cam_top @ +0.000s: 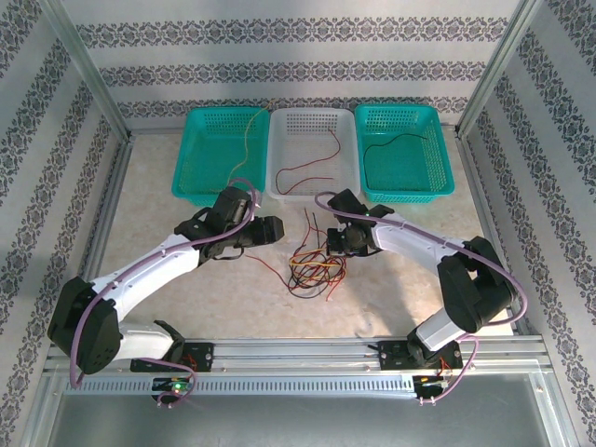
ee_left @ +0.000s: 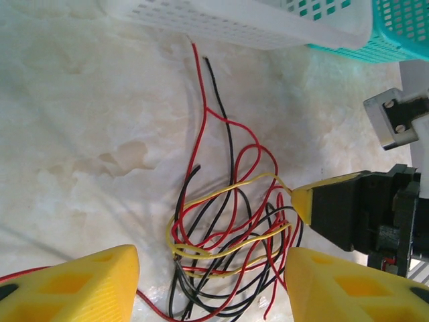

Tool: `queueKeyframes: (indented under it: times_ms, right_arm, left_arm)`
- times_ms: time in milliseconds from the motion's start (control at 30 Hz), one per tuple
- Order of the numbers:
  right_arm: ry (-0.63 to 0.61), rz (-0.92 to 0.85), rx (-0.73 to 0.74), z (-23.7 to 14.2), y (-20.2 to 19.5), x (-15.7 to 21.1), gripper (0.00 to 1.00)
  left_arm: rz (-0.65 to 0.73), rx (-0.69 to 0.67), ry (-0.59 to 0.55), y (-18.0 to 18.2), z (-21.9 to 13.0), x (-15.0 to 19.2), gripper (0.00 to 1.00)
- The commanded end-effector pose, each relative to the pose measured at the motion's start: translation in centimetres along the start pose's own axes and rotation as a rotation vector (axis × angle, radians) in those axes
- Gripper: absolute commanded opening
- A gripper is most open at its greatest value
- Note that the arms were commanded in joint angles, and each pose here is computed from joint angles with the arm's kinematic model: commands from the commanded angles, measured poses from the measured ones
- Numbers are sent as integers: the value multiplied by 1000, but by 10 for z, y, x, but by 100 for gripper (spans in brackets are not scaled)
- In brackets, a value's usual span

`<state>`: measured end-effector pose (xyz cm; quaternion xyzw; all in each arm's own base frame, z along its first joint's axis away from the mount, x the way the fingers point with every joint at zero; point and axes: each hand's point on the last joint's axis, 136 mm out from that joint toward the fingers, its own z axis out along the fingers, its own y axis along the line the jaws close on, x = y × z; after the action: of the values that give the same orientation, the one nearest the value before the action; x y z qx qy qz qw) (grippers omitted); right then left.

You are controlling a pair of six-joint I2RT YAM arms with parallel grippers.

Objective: Untangle the cables

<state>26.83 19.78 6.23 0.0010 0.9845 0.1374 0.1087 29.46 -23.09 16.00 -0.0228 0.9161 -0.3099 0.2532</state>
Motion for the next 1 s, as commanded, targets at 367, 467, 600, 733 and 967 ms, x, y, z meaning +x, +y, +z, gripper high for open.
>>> queueKeyframes:
  times_ms: [367,467,600,733,967]
  right_arm:
    - [-422,-348,-454,-204,129,-31,0]
    - [-485,-369,-502,-233,140,-36,0]
    - [-534,-382,-559,-260,152,-41,0]
    - [-527,-389,-556,-262,155,-43,0]
    - [-513,-390,-541,-257,151,-40,0]
  left_arm:
    - [258,351,-96,-87,-38,-35,78]
    - [296,422,-116,-101,-46,-36,82]
    - [324,411,-138,-101,-49,-39,79]
    - [350,427,-160,-108,-60,-42,75]
    - [424,307,-360,-98,-108,-65,88]
